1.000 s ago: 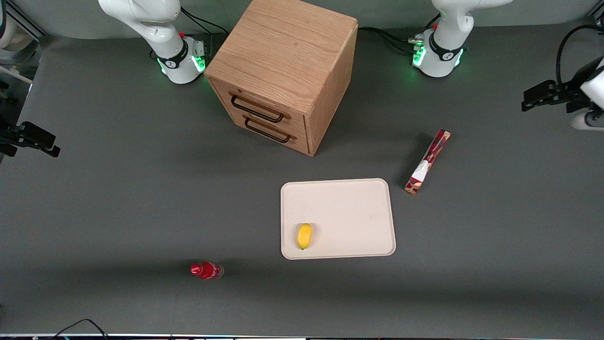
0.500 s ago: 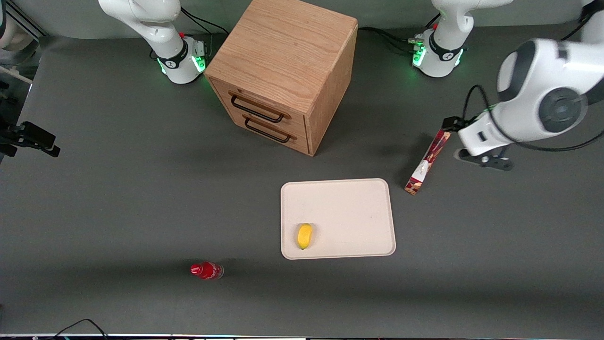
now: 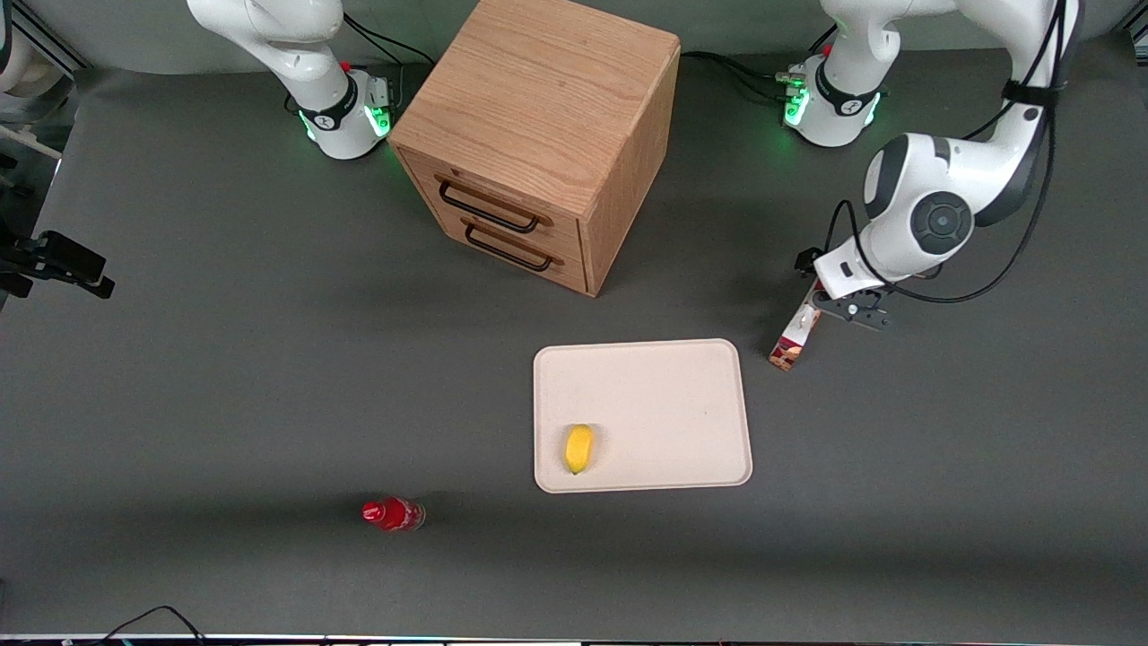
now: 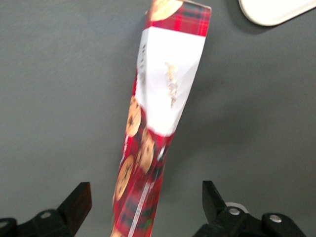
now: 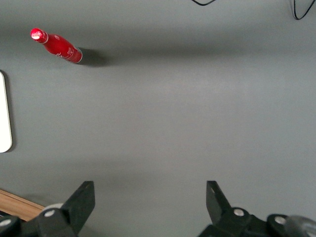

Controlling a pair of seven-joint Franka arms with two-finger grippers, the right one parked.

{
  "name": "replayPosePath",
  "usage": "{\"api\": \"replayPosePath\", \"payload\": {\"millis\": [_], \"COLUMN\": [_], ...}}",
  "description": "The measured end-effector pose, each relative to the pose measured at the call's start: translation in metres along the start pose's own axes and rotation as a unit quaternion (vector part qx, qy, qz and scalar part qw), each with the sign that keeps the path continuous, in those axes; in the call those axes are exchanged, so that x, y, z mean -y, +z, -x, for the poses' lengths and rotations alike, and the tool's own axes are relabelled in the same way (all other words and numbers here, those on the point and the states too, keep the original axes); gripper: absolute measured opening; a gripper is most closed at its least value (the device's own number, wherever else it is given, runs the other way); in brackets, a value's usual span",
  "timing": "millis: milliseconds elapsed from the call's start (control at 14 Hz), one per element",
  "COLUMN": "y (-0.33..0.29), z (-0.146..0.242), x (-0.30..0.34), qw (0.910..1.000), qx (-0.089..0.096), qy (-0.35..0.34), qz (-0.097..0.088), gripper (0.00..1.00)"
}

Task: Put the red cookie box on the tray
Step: 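Close the left gripper on the cookie tube's end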

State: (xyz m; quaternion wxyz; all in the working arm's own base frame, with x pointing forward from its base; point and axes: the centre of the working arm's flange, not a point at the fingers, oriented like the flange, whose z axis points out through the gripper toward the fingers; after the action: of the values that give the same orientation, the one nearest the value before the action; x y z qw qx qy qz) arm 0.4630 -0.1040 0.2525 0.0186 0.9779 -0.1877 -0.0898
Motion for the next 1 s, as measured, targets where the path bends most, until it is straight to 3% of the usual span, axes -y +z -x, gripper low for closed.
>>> {"api": "replayPosePath", "payload": {"millis": [143, 714, 857, 1000], "y": [0.023, 0.044, 0.034, 0.011], "z": [-0.004, -0.007, -0.013, -0.024], "x": [-0.003, -0.002, 0.001, 0.007], "qw": [0.9999, 0.9996, 0.9995, 0.9997], "qx": [-0.015, -0.027, -0.029, -0.019], "qy": [0.002, -0.009, -0.011, -0.015], "qz": [0.004, 0.008, 0.007, 0.008], "gripper": [1.00, 0.13, 0.10, 0.10]}}
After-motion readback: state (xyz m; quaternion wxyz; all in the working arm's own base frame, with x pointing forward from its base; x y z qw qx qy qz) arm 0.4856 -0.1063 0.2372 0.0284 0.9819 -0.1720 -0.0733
